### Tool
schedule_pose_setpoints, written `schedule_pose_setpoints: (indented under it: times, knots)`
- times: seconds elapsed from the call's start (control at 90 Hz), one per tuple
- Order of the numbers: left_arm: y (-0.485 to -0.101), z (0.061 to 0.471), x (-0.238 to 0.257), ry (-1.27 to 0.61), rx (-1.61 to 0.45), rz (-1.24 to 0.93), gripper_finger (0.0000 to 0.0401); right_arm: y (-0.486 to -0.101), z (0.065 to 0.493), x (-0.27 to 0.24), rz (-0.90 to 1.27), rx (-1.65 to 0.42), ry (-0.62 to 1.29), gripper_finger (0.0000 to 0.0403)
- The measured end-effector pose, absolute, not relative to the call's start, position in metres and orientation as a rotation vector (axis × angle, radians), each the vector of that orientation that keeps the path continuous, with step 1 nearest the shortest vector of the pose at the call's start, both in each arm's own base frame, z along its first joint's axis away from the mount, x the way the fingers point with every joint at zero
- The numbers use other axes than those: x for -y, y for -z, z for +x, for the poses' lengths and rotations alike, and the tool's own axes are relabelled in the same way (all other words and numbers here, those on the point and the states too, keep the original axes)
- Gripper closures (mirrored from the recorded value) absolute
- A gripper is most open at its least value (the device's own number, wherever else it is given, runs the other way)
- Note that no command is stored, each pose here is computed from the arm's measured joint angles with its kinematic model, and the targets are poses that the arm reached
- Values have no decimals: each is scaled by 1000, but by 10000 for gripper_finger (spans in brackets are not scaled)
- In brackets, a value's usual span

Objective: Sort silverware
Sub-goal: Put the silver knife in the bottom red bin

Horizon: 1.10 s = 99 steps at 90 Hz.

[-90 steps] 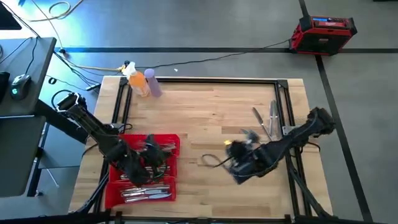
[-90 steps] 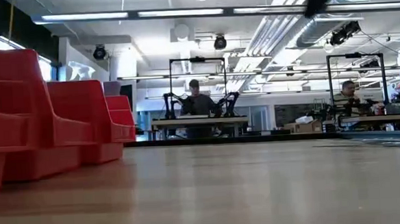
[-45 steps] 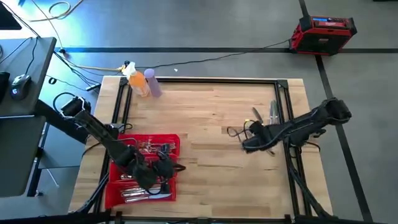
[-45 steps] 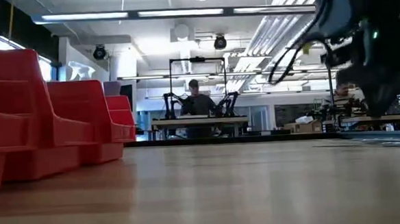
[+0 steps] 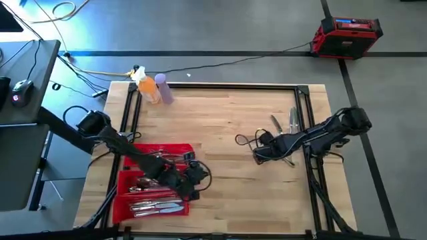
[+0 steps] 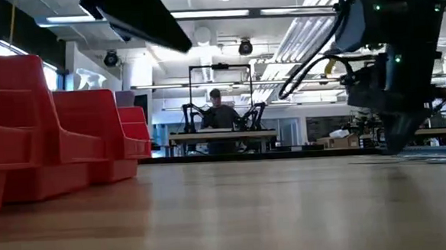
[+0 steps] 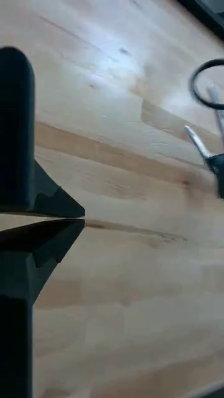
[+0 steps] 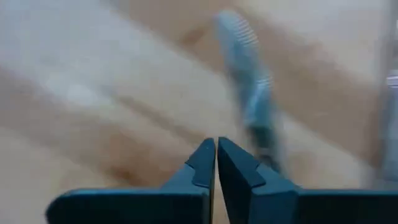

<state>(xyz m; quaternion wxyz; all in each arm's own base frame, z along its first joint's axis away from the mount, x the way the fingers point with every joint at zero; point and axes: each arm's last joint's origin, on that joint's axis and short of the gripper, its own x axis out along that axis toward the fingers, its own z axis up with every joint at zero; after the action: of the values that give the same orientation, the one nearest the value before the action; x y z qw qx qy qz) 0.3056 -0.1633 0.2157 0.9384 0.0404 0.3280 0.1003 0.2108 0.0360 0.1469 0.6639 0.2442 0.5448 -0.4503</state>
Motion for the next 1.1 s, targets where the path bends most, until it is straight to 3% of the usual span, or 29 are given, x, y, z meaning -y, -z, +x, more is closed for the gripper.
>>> schedule_pose_setpoints:
  times: [0.167, 0.522, 0.733, 0.878, 1.0, 1.1]
  knots:
    - [-210, 310, 160, -214, -689, 85, 401, -149, 196, -30, 513, -1286, 1188, 403]
    - [-210, 310, 160, -213, -685, 82, 401, -116, 209, -33, 525, -1313, 1145, 403]
    - [-212, 313, 159, -215, -660, 62, 401, -137, 257, -45, 570, -1179, 915, 403]
    - [-212, 314, 160, -213, -648, 54, 401, -160, 283, -62, 420, -1110, 647, 403]
    - [-204, 320, 163, -194, -651, 53, 401, -170, 284, -76, 349, -1098, 630, 403]
    - [-190, 331, 164, -95, -677, 41, 401, -168, 281, -90, 422, -1069, 615, 403]
